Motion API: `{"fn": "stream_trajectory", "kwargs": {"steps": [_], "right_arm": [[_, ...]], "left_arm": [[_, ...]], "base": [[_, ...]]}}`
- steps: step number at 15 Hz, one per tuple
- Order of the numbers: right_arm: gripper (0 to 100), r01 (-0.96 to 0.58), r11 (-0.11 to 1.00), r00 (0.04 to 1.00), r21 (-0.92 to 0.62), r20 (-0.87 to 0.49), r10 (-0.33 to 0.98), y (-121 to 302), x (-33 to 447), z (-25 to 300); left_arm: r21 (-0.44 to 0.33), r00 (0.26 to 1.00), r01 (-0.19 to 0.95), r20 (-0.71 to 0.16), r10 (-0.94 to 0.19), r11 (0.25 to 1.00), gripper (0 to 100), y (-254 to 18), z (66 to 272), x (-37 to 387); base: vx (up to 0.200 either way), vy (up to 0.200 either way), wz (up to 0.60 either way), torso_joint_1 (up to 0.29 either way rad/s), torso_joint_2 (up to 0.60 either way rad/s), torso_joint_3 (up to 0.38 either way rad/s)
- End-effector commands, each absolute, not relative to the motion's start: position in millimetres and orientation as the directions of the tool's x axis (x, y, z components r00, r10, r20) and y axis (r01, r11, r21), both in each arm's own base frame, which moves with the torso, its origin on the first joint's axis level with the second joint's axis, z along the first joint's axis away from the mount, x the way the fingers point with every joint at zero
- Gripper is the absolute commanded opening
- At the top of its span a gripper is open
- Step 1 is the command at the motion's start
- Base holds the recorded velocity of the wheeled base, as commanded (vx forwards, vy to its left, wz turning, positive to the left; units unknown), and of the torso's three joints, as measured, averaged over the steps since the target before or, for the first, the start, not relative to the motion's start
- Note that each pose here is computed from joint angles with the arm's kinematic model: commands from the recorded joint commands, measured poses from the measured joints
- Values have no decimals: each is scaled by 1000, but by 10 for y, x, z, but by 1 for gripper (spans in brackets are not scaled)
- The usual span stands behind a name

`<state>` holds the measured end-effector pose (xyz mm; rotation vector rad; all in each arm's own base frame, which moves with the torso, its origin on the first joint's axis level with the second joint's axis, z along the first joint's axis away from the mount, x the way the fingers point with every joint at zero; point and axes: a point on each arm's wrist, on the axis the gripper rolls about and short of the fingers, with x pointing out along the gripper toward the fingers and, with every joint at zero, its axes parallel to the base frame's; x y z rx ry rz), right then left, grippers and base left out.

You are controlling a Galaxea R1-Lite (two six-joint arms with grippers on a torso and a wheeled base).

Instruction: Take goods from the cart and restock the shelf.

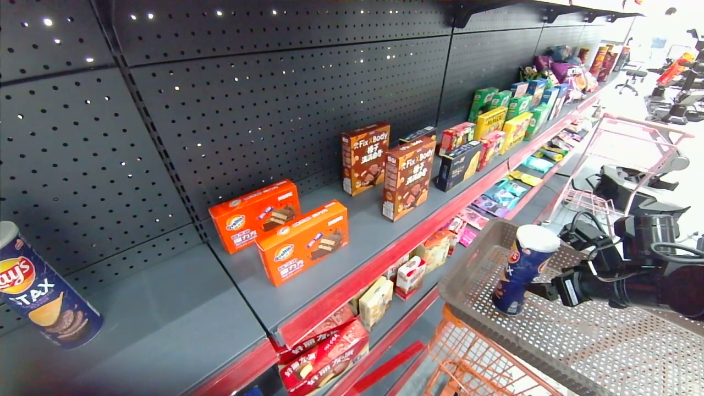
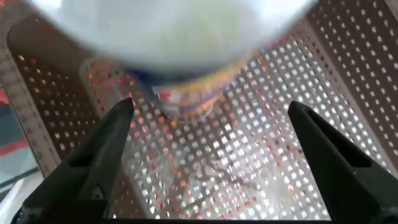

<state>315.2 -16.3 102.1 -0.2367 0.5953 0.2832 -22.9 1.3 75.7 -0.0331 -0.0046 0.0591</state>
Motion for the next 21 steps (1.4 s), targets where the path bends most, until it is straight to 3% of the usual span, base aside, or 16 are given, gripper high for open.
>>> {"fn": "stream_trajectory", "kwargs": {"steps": [1, 7, 9, 10, 15, 19, 21], "right_arm": [[100, -353, 927, 783, -125, -581, 220, -136, 3267, 969], [100, -515, 851, 726, -106, -581, 367, 77, 3899, 646], [100, -567, 803, 714, -184, -596, 367, 101, 4097, 496], [0, -564, 804, 718, -189, -593, 364, 82, 4100, 507], [0, -532, 816, 758, -224, -555, 342, -34, 3988, 750], [0, -311, 887, 915, -343, -360, 181, -622, 3383, 1759], [0, -212, 896, 955, -389, -276, 106, -771, 3005, 2100]], "left_arm": [[-32, 998, -60, 3, 60, 998, 100, 13, 758, -228], [-32, 998, -60, 3, 60, 998, 100, 13, 758, -228], [-34, 998, -60, 3, 60, 998, 100, 13, 758, -228], [-32, 998, -60, 3, 60, 998, 100, 13, 758, -228], [-32, 998, -60, 3, 60, 998, 100, 13, 758, -228], [-34, 998, -60, 3, 60, 998, 100, 13, 758, -228], [-34, 998, -60, 3, 60, 998, 100, 13, 758, -228]], "base": [[0, 0, 0, 0, 0, 0], [0, 0, 0, 0, 0, 0], [0, 0, 0, 0, 0, 0], [0, 0, 0, 0, 0, 0], [0, 0, 0, 0, 0, 0], [0, 0, 0, 0, 0, 0], [0, 0, 0, 0, 0, 0]]}}
